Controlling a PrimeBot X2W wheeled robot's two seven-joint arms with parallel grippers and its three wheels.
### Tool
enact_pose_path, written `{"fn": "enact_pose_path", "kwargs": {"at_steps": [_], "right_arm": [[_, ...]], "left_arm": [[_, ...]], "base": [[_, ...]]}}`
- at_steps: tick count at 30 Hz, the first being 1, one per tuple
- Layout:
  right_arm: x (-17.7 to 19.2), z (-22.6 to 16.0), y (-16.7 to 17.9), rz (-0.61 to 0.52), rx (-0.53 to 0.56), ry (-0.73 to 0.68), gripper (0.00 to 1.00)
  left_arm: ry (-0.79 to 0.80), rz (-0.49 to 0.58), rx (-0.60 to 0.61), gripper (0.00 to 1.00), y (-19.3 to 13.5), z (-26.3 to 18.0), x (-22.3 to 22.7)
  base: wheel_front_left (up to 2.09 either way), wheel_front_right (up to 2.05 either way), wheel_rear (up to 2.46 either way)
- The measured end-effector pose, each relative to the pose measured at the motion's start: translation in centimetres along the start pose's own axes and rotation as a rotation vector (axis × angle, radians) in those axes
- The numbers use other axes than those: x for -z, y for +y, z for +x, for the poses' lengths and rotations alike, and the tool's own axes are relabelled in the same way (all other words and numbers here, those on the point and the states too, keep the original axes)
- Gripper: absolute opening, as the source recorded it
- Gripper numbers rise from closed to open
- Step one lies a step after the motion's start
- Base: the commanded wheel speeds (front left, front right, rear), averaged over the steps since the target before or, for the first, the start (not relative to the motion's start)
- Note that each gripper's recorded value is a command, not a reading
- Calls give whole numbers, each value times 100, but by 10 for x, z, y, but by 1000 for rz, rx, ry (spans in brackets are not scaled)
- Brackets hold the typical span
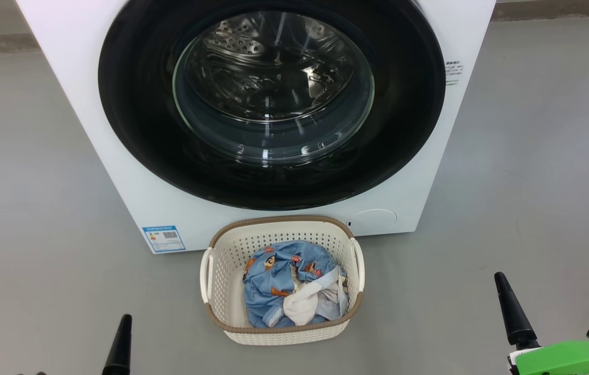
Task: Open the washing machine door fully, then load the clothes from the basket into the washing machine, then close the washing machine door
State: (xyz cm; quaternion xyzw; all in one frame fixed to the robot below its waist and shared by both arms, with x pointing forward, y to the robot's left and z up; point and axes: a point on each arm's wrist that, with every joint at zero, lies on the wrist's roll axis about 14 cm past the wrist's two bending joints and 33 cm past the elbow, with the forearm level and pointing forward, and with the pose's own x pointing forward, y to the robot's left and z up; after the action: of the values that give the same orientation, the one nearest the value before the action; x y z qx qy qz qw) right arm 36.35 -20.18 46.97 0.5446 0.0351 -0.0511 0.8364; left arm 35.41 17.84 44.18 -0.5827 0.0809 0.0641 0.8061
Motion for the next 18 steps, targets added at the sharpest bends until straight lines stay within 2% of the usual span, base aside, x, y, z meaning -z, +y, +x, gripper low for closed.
{"fn": "enact_pose_path", "kwargs": {"at_steps": [13, 18], "right_arm": [[3, 2, 10, -253, -42, 20, 100], [1, 2, 12, -348, -57, 20, 100]], "left_arm": [[-13, 215, 21, 100, -6, 0, -2], [-11, 333, 23, 100, -4, -3, -3]], "base": [[0, 0, 0], [0, 0, 0]]}}
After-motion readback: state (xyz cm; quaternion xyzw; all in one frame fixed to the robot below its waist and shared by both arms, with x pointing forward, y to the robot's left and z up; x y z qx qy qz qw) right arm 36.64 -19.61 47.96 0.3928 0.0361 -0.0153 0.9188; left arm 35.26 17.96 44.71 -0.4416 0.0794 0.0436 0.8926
